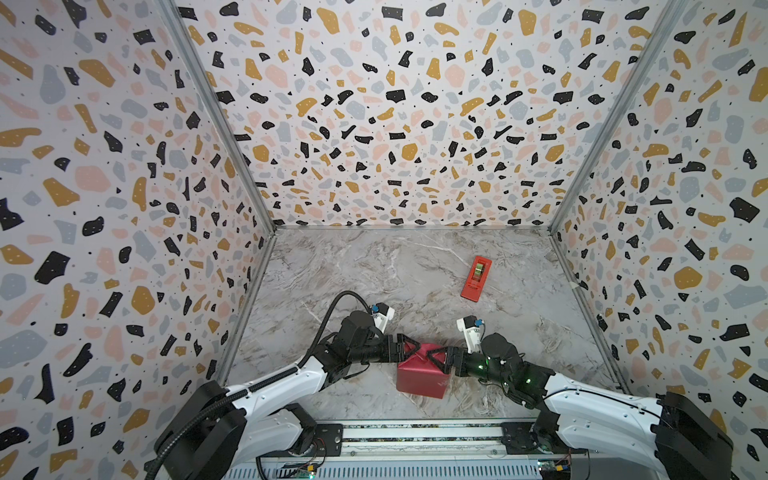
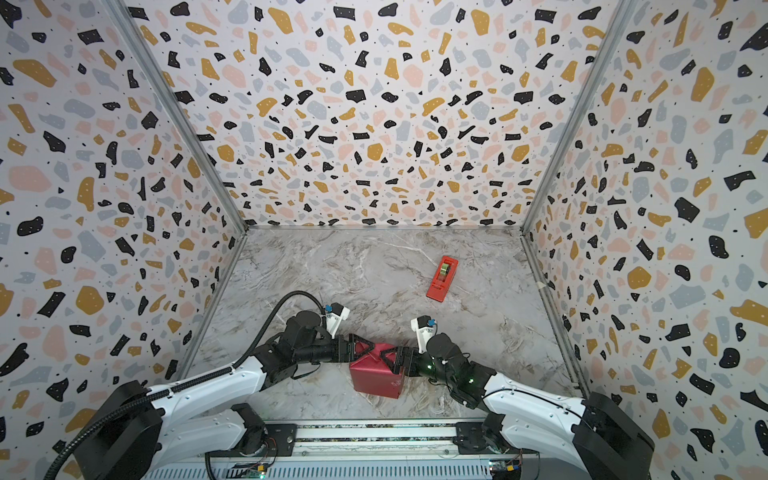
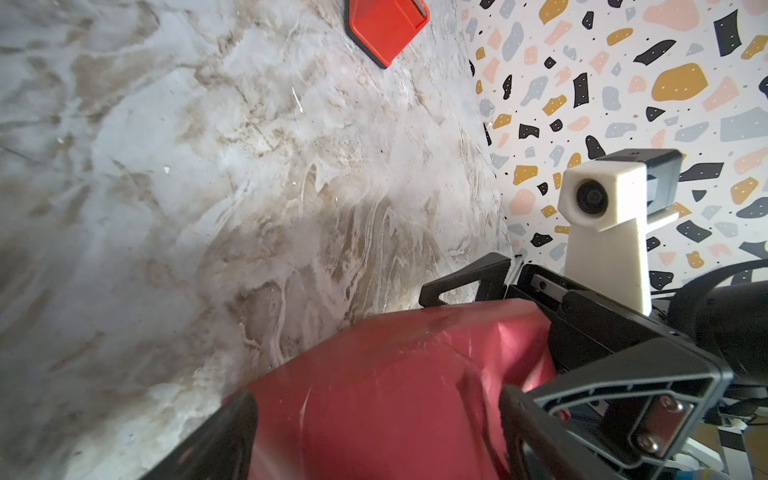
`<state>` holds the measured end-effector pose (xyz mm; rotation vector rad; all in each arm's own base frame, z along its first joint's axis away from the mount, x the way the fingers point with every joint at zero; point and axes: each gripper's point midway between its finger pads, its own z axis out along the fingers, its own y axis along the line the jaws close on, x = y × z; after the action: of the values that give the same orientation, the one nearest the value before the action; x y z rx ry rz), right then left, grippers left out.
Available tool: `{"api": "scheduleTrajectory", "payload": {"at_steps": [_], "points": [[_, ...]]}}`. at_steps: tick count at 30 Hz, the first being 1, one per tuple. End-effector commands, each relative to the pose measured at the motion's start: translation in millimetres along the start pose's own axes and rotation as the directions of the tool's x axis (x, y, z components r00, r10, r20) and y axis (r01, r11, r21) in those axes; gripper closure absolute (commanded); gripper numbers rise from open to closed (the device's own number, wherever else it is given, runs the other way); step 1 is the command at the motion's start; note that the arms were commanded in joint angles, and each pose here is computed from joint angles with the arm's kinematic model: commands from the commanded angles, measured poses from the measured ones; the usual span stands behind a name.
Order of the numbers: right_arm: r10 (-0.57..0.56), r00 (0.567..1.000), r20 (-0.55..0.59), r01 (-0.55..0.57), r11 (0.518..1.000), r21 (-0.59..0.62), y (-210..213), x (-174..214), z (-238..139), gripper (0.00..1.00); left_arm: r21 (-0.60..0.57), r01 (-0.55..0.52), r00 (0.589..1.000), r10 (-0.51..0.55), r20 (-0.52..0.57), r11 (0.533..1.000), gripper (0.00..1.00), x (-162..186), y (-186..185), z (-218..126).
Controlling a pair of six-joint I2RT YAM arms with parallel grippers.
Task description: Wrap the gift box in paper
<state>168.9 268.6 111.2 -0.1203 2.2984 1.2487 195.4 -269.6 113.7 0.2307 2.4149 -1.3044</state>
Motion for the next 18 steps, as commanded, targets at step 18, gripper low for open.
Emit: {"api": "scheduleTrajectory", "payload": {"at_steps": [18], "points": [[-0.065,0.998,0.005,0.065,0.997,-0.04,24.3,-28.6,-10.5,0.02,-0.149,0.093,0.985,-0.113,-0.13,0.984,0.16,60.2,59.1,-0.8]]}}
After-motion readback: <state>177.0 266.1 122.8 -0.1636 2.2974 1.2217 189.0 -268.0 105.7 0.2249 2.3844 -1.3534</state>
